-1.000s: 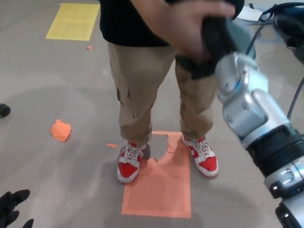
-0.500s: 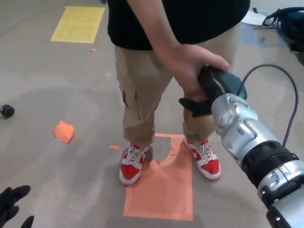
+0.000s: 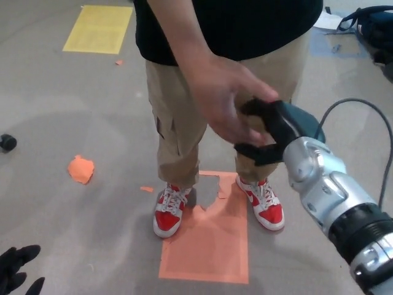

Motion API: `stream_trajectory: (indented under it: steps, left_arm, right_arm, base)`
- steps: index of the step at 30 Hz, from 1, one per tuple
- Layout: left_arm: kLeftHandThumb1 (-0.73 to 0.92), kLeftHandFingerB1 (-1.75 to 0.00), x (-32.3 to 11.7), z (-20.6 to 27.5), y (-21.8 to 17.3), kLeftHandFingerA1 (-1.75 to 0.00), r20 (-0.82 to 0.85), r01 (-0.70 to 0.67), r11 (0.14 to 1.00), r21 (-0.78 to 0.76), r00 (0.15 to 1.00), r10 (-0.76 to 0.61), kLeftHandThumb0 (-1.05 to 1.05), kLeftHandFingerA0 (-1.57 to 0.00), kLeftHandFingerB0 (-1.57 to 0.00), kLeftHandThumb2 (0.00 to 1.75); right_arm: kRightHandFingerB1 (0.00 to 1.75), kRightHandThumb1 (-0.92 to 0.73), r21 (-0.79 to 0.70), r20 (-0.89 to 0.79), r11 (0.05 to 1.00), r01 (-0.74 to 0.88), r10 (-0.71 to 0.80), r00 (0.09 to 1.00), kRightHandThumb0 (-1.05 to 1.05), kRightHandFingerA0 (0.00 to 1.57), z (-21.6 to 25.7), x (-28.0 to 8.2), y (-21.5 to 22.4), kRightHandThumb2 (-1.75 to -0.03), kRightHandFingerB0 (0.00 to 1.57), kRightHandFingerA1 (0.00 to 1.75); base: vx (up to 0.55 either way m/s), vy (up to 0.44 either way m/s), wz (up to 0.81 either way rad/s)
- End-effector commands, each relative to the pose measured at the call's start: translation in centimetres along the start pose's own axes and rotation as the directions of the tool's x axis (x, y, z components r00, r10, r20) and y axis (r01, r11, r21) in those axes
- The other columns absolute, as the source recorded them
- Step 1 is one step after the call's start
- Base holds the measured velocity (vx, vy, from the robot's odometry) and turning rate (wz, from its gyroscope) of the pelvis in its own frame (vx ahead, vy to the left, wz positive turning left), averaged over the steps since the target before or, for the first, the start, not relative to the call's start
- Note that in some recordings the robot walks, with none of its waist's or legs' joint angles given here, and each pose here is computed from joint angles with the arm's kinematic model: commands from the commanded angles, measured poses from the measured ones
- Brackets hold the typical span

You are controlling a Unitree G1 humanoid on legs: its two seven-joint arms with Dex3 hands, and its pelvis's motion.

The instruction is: The robot extends its right arm to grab a person's hand and shakes it

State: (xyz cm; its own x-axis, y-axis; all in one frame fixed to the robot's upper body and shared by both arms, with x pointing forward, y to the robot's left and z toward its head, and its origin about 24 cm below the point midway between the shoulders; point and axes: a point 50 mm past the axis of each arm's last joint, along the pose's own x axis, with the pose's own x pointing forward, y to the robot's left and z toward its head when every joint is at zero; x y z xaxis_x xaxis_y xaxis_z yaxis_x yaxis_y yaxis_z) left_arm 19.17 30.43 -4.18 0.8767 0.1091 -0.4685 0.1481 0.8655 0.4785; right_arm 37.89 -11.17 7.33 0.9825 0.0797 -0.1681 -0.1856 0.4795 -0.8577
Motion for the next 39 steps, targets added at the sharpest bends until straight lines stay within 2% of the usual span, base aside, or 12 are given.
stream_trajectory:
  steps: [1, 19, 20, 25, 26, 28, 31, 32, 33, 35, 36, 39]
  left_arm:
    - [0.61, -0.47, -0.4, -0.5, 0.5, -0.47, -0.011, 0.003, 0.999, 0.038, 1.000, -0.003, -0.34, 0.00, 0.00, 1.14]
    - [0.60, -0.47, 0.1, -0.5, 0.2, -0.47, -0.029, 0.012, 0.997, 0.077, 1.000, -0.010, -0.34, 0.00, -0.01, 1.13]
    - [0.92, -0.32, 0.2, -0.4, 0.2, -0.34, -0.028, 0.014, 0.996, 0.084, 1.000, -0.012, -0.67, -0.21, -0.17, 0.71]
    - [0.61, -0.47, 0.7, -0.3, 0.3, -0.47, -0.037, 0.023, 0.996, 0.092, 0.999, -0.020, -0.34, 0.00, 0.00, 1.14]
    - [0.60, -0.47, 0.8, -0.4, 0.4, -0.47, -0.045, 0.024, 0.996, 0.081, 0.999, -0.020, -0.34, 0.00, 0.00, 1.13]
    - [0.61, -0.47, 0.9, -0.7, 0.3, -0.47, -0.061, 0.030, 0.997, 0.077, 0.998, -0.025, -0.34, 0.00, 0.00, 1.14]
    - [0.61, -0.46, 0.8, -0.9, 0.4, -0.46, -0.061, 0.027, 0.997, 0.067, 0.998, -0.023, -0.33, 0.00, -0.01, 1.14]
    - [0.92, -0.31, 0.9, -1.0, 0.4, -0.33, -0.066, 0.026, 0.997, 0.068, 0.998, -0.021, -0.65, -0.21, -0.18, 0.70]
    - [0.61, -0.46, 0.9, -1.1, 0.4, -0.46, -0.072, 0.025, 0.997, 0.066, 0.997, -0.020, -0.33, 0.00, 0.00, 1.14]
    - [0.61, -0.46, 0.9, -1.3, 0.4, -0.47, -0.093, 0.026, 0.998, 0.063, 0.995, -0.020, -0.34, 0.00, 0.00, 1.13]
    - [0.61, -0.46, 0.9, -1.5, 0.3, -0.47, -0.102, 0.030, 0.997, 0.070, 0.994, -0.023, -0.34, 0.00, 0.00, 1.14]
    - [0.62, -0.47, 0.6, -1.9, 0.1, -0.47, -0.104, 0.042, 0.996, 0.083, 0.994, -0.033, -0.33, 0.00, -0.01, 1.15]
  right_arm:
    - [0.24, -0.60, 0.015, -0.135, 0.984, -0.175, 0.175, 0.975, -0.86, 0.08, -5.3, -1.4, 1.2, -0.94, 0.08, 0.27]
    - [0.17, -0.67, 0.206, -0.403, 0.873, -0.442, 0.487, 0.775, -0.86, 0.00, -16.7, -6.7, 5.1, -1.01, 0.00, 0.23]
    - [0.20, -0.67, 0.206, -0.412, 0.871, -0.446, 0.491, 0.768, -0.86, 0.00, -16.9, -6.9, 5.2, -1.04, 0.00, 0.20]
    - [0.35, -0.64, 0.292, -0.430, 0.862, -0.414, 0.505, 0.748, -0.77, 0.03, -18.1, -7.9, 5.9, -1.02, 0.03, 0.40]
    - [0.28, -0.86, 0.304, -0.427, 0.858, -0.415, 0.512, 0.746, -0.79, 0.12, -18.2, -8.1, 6.0, -0.65, 0.12, 0.32]
    - [0.47, -0.53, 0.325, -0.414, 0.839, -0.436, 0.541, 0.732, -0.37, 0.00, -19.1, -9.0, 6.4, -1.10, 0.00, 0.49]
    - [0.32, -0.76, 0.438, -0.358, 0.790, -0.428, 0.590, 0.724, -0.80, 0.00, -19.8, -9.9, 6.5, -1.09, 0.15, 0.27]
    - [0.27, -0.78, 0.482, -0.350, 0.773, -0.412, 0.601, 0.718, -0.84, 0.00, -20.0, -10.1, 6.6, -1.09, 0.10, 0.21]
    - [0.24, -0.77, 0.518, -0.345, 0.759, -0.394, 0.607, 0.716, -0.82, 0.00, -20.2, -10.3, 6.6, -1.09, 0.11, 0.20]
    - [0.23, -0.91, 0.619, -0.320, 0.707, -0.343, 0.625, 0.712, -0.75, 0.00, -20.5, -10.6, 6.7, -0.68, 0.02, 0.19]
    - [0.23, -0.75, 0.642, -0.313, 0.692, -0.331, 0.630, 0.711, -0.78, 0.00, -20.7, -10.9, 6.8, -1.10, 0.02, 0.21]
    - [0.23, -0.74, 0.678, -0.309, 0.670, -0.303, 0.634, 0.709, -0.78, 0.00, -21.1, -11.6, 7.4, -1.10, 0.00, 0.25]
  base:
    - [0.00, 0.000, 0.00]
    - [0.00, 0.000, 0.00]
    - [0.00, 0.000, 0.00]
    - [0.00, 0.000, 0.00]
    - [0.00, 0.000, 0.00]
    - [0.00, 0.000, 0.00]
    - [0.00, 0.000, 0.00]
    - [0.00, 0.000, 0.00]
    - [0.00, 0.000, 0.00]
    - [0.00, 0.000, 0.00]
    - [0.00, 0.000, 0.00]
    - [0.00, 0.000, 0.00]
